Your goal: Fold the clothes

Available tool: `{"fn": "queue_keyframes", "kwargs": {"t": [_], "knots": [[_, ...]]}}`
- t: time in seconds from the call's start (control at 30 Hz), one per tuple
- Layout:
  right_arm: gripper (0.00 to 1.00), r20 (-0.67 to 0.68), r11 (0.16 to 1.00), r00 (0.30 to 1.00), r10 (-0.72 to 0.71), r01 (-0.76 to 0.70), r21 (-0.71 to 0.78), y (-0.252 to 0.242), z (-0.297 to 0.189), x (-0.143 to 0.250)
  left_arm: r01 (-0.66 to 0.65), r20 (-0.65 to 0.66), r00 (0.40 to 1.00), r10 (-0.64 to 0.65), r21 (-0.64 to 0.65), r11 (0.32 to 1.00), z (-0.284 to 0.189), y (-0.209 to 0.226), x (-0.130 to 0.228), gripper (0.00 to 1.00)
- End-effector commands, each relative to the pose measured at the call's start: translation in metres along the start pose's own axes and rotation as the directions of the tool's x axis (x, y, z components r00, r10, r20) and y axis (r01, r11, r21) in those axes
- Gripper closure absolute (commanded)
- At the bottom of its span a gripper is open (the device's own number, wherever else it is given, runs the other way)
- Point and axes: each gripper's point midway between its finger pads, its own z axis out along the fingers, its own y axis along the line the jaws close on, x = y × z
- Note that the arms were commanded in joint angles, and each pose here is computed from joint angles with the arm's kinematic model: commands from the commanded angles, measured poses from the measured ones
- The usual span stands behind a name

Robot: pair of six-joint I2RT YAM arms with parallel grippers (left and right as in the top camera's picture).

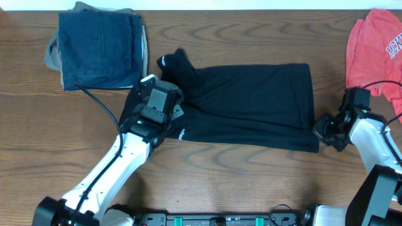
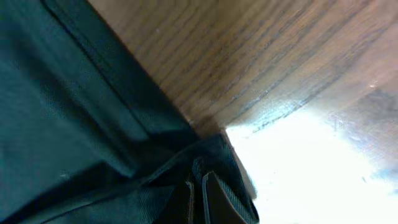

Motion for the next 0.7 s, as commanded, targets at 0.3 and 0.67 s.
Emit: {"fn": "queue_keyframes", "kwargs": {"t": [0.3,0.67], "knots": [[0.99,0.082,1.000,0.997,-0.004,0.006,-0.022,0.018,-0.029,-0.033,-0.025,0.181,0.983,0.007,0.093,0.995,-0.040,-0.020,-0.045,0.94],[0.98,0.197,0.995,0.980,-0.011,0.031,-0.099,0.046,-0.032,-0.055,-0.014,0.234,0.972,0.017,-0.014,1.000,-0.022,-0.005,-0.051,0.94]]}}
